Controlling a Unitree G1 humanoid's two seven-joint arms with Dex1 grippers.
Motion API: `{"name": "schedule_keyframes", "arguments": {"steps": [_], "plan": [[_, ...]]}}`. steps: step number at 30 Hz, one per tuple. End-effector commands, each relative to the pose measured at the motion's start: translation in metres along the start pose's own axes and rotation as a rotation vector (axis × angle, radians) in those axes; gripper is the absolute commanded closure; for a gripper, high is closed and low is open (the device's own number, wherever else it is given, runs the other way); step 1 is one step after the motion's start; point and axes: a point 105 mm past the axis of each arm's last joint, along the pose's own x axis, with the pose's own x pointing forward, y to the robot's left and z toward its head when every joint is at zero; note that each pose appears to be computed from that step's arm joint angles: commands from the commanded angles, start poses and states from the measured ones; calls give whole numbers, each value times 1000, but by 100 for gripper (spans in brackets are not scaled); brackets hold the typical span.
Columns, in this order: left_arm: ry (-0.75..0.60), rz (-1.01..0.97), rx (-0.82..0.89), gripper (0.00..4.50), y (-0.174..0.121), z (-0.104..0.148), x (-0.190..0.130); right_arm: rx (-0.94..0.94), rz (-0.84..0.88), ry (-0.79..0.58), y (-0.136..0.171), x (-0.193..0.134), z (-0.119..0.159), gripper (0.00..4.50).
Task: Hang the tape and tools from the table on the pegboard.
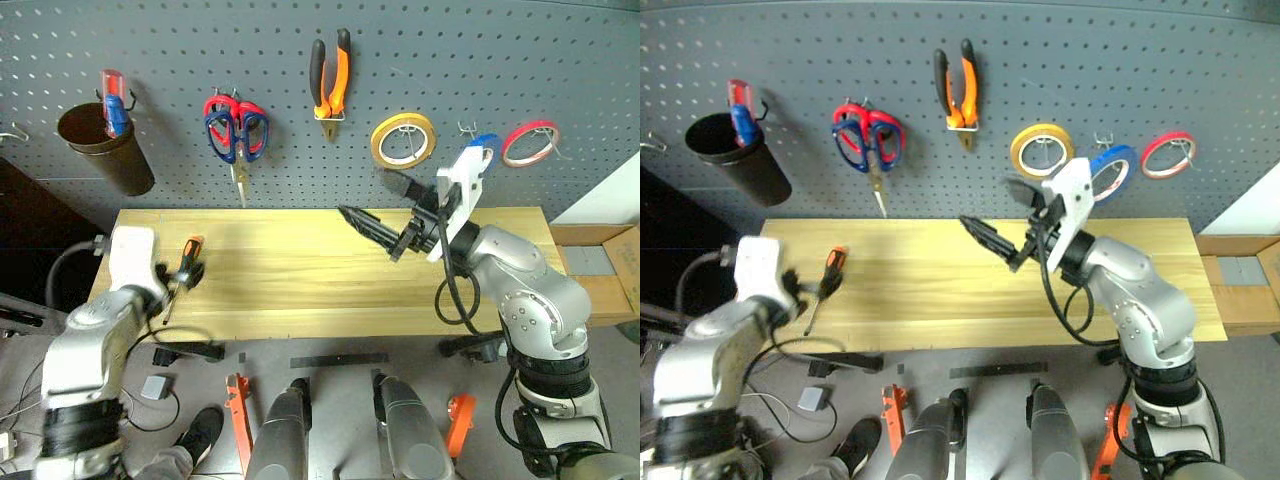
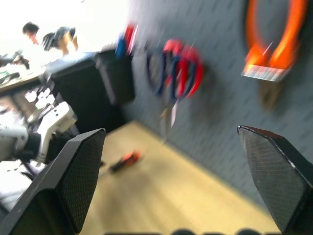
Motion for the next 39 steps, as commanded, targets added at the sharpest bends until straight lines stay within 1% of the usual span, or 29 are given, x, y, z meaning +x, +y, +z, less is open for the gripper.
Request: {"name": "schedule_keyframes", "arguments": {"steps": [1, 4, 7, 12, 18, 21, 25, 28, 31, 33, 36, 39], "plan": [[27, -47, 71, 5, -11, 12, 2, -11, 40, 22, 14, 7, -6, 0], [23, -14, 47, 5, -3, 20, 13, -1, 33, 61, 16, 8, -17, 0], [22, -16, 35, 5, -1, 31, 17, -6, 35, 99, 19, 7, -26, 0], [48, -14, 45, 5, 13, 53, 26, -3, 45, 121, 24, 7, -31, 0], [110, 23, 52, 5, 33, 60, 42, -5, 41, 124, 23, 8, -30, 0], [155, 44, 101, 5, 39, 55, 56, -6, 41, 125, 23, 8, -29, 0], [135, 100, 159, 5, 44, 60, 65, -2, 39, 116, 23, 7, -25, 0], [118, 147, 162, 5, 47, 65, 70, 0, 39, 105, 23, 8, -21, 0], [110, 166, 190, 5, 44, 65, 76, 5, 35, 85, 23, 10, -16, 0], [100, 144, 167, 5, 38, 66, 79, 8, 34, 77, 23, 11, -13, 0], [88, 44, 110, 5, 21, 68, 82, 10, 33, 78, 23, 11, -12, 0], [107, 3, 91, 5, 15, 62, 81, 12, 31, 81, 23, 10, -13, 0]]}}
